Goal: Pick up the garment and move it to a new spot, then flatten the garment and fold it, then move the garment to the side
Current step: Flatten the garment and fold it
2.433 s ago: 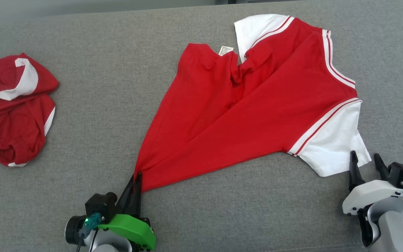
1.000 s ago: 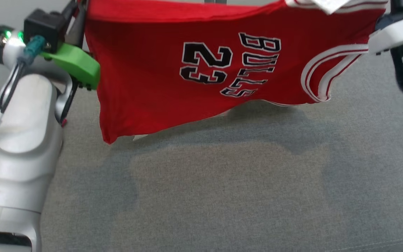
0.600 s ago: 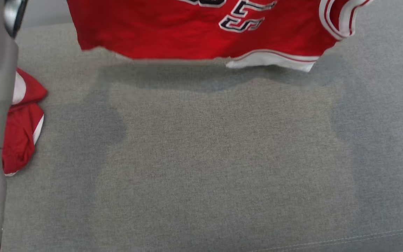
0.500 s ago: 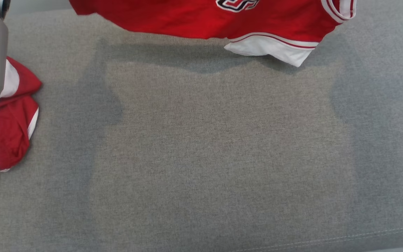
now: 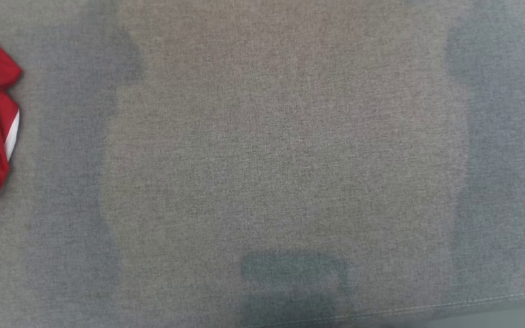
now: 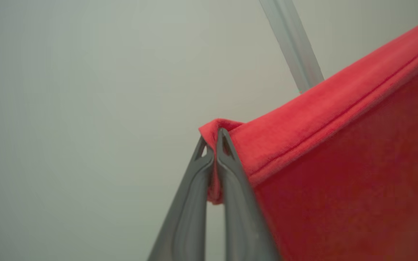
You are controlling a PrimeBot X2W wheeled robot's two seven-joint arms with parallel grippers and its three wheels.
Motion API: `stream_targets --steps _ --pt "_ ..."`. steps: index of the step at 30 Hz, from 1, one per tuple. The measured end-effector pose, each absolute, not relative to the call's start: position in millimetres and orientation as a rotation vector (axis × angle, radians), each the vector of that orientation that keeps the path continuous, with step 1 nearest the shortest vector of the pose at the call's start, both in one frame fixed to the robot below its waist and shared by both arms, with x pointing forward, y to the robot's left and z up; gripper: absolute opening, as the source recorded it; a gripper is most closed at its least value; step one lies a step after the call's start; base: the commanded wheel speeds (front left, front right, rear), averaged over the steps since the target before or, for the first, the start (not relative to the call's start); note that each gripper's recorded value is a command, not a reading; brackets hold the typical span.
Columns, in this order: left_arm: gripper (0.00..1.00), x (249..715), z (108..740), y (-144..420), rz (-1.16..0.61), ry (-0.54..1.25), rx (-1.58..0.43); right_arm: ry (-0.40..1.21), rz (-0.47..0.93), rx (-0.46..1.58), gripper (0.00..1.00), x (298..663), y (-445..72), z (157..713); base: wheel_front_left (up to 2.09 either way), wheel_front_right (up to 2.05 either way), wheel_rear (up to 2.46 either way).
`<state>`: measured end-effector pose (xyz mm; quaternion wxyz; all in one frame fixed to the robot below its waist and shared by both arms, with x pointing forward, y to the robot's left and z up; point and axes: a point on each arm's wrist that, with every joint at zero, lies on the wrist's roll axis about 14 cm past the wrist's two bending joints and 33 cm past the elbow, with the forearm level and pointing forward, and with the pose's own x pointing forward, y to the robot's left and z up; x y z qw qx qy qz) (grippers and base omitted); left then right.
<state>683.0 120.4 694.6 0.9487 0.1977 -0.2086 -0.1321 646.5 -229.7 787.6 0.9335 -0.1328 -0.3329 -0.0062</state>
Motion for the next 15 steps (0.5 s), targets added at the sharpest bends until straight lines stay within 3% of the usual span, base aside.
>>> stream_targets --steps 9,15 --pt "0.0 689 577 121 -0.303 -0.239 0.276 -0.483 0.0 -0.196 0.0 670 -248 675 0.0 0.0 0.0" --pt "0.0 660 491 122 -0.299 -0.073 0.153 -0.334 0.078 -0.118 0.0 646 -242 593 0.0 0.0 0.0"
